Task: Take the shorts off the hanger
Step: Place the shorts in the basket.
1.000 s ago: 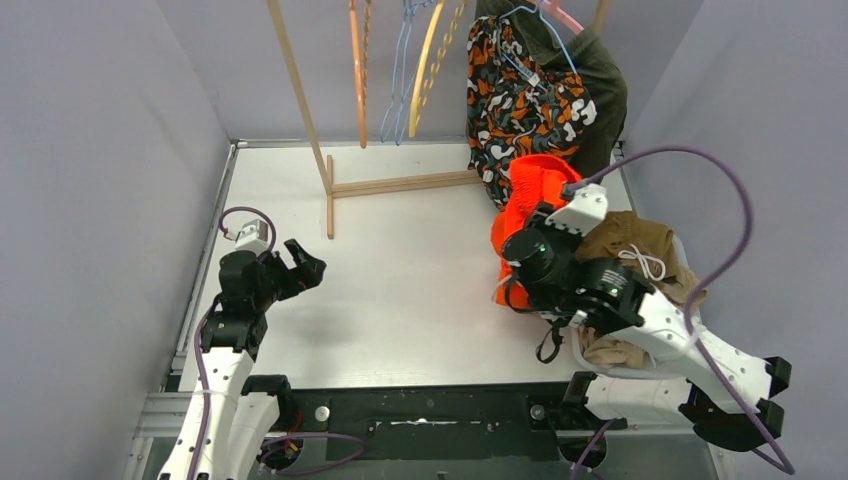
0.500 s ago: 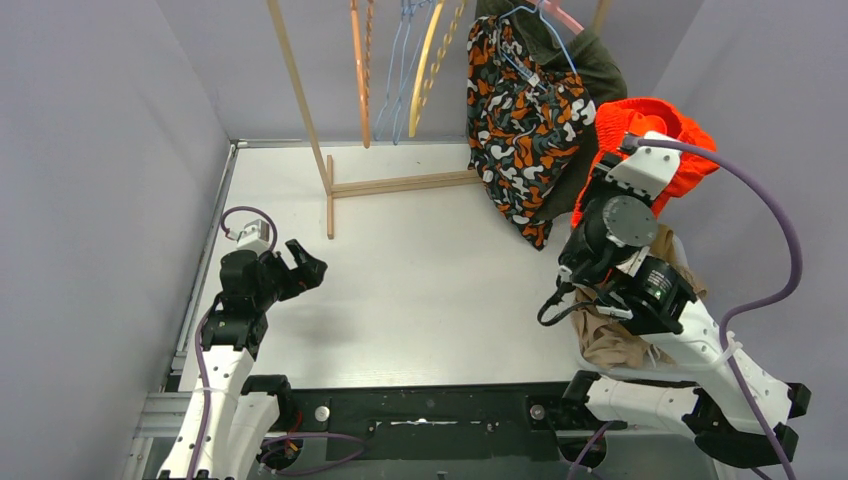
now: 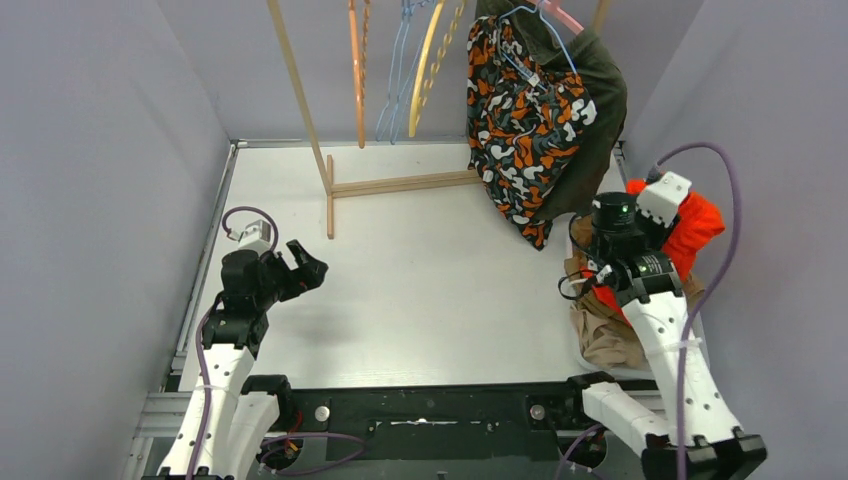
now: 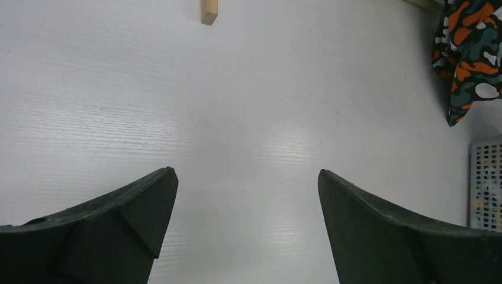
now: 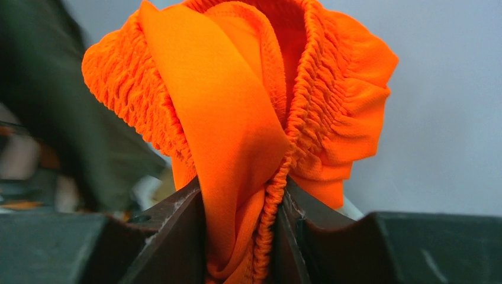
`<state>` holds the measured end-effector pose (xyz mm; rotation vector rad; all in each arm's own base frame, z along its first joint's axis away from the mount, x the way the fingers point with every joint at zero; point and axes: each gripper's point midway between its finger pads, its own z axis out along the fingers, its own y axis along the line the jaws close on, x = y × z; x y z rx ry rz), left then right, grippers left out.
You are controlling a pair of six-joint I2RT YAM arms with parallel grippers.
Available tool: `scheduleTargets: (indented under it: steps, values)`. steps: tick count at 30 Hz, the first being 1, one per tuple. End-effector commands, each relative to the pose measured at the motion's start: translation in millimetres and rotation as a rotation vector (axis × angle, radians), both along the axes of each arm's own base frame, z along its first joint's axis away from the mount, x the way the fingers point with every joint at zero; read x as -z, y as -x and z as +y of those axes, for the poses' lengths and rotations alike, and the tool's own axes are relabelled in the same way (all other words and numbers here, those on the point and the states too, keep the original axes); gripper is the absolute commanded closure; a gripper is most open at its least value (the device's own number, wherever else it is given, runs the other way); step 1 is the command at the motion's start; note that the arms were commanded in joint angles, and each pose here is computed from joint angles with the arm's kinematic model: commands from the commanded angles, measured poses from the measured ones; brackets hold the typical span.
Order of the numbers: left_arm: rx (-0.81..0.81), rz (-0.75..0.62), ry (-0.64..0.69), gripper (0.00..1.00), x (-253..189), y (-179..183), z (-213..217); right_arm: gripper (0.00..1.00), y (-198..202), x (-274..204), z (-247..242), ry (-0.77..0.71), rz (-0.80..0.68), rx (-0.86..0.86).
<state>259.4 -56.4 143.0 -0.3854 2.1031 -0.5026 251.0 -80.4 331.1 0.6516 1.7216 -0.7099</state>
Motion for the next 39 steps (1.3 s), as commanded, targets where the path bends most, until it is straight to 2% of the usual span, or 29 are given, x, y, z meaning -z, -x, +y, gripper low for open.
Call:
scheduleTargets:
  steps: [1, 3, 4, 13, 15, 18, 21, 27, 33, 35, 37, 39]
  values:
    - [0.015, -0.077, -0.006, 0.10, -16.9, -9.8, -0.3, 0.99, -0.2, 113.6, -14.9, -0.357, 0.120, -0.038]
    - [0.015, -0.077, -0.006, 0.10, -16.6, -9.9, -0.3, 0.97, 11.8, 146.4, -22.4, -0.450, 0.153, 0.007]
    - [0.015, -0.075, -0.006, 0.10, -16.3, -10.1, -0.4, 0.93, 17.8, 158.6, -24.5, -0.473, 0.155, 0.027]
    - [0.018, -0.066, -0.001, 0.10, -14.3, -10.6, -1.3, 0.70, 46.2, 181.5, -53.3, -0.502, 0.113, 0.218]
    - [0.017, -0.069, -0.002, 0.10, -14.7, -10.7, -1.1, 0.69, 49.2, 174.7, -52.3, -0.508, 0.104, 0.217]
    - [0.013, -0.070, -0.004, 0.10, -15.3, -10.5, -0.4, 0.64, 53.0, 139.5, -54.1, -0.474, 0.023, 0.207]
    - [0.010, -0.072, -0.005, 0.10, -15.5, -10.2, 0.2, 0.49, 65.2, 104.8, -59.9, -0.416, -0.067, 0.227]
    - [0.016, -0.074, 0.003, 0.10, -16.4, -10.5, -1.5, 0.41, 100.1, 84.3, -69.3, -0.379, -0.126, 0.376]
    - [0.021, -0.080, 0.010, 0.10, -17.4, -10.8, -2.8, 0.32, 98.3, 48.0, -61.5, -0.357, -0.179, 0.273]
    - [0.021, -0.077, 0.010, 0.10, -16.8, -10.8, -2.7, 0.31, 76.3, 29.6, -42.7, -0.372, -0.201, 0.080]
    - [0.018, -0.078, 0.008, 0.10, -17.2, -10.6, -2.1, 0.21, 48.5, 16.9, -18.3, -0.377, -0.212, -0.148]
    - [0.015, -0.081, 0.007, 0.10, -17.7, -10.7, -1.5, 0.14, 31.4, 18.8, -10.5, -0.400, -0.196, -0.219]
